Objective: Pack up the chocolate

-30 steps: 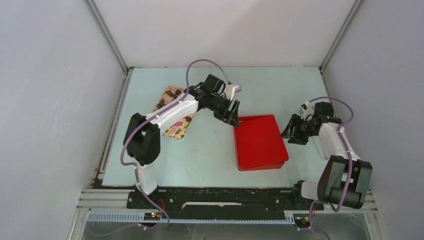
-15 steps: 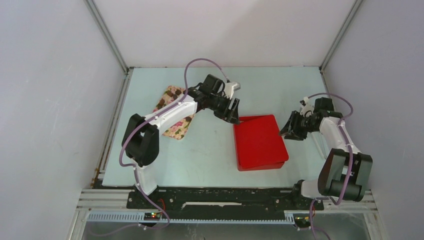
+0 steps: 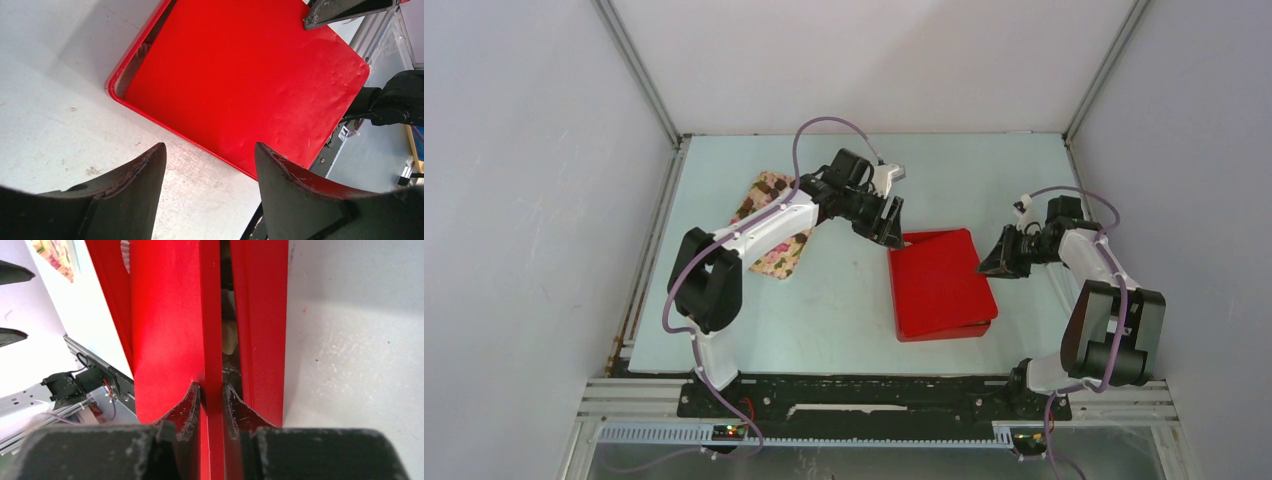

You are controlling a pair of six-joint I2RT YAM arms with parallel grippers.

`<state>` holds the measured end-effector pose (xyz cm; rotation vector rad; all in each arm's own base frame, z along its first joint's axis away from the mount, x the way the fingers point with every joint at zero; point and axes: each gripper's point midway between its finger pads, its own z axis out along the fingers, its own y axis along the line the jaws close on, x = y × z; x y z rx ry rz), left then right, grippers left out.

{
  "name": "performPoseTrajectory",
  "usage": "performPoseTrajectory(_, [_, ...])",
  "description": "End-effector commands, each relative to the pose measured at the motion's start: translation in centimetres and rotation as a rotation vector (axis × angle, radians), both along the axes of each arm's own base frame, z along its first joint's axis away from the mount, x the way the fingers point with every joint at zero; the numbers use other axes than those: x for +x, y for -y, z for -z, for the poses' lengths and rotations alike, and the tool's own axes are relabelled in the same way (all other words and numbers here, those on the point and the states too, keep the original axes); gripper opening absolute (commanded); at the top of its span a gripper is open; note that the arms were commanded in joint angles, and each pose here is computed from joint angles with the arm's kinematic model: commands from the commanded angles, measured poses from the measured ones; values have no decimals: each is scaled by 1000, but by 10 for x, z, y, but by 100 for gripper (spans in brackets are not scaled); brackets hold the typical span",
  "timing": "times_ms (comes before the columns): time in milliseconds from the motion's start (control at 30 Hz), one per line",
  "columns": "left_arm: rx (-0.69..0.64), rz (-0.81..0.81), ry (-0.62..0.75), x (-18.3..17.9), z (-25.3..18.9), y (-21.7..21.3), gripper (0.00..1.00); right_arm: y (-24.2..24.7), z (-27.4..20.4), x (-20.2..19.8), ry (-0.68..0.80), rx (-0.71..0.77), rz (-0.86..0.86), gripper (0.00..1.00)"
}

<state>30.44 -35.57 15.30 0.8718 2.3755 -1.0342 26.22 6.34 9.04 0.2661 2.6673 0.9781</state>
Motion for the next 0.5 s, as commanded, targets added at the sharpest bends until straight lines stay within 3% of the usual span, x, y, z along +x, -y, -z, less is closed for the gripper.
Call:
performPoseTrajectory(0, [-40,20,34,-1,-13,2,69,-6,-20,10,134,18,-79,12])
performPoseTrajectory(467, [-40,11,34,3,-8,2,69,-14,-50,4,254,51,-152,3])
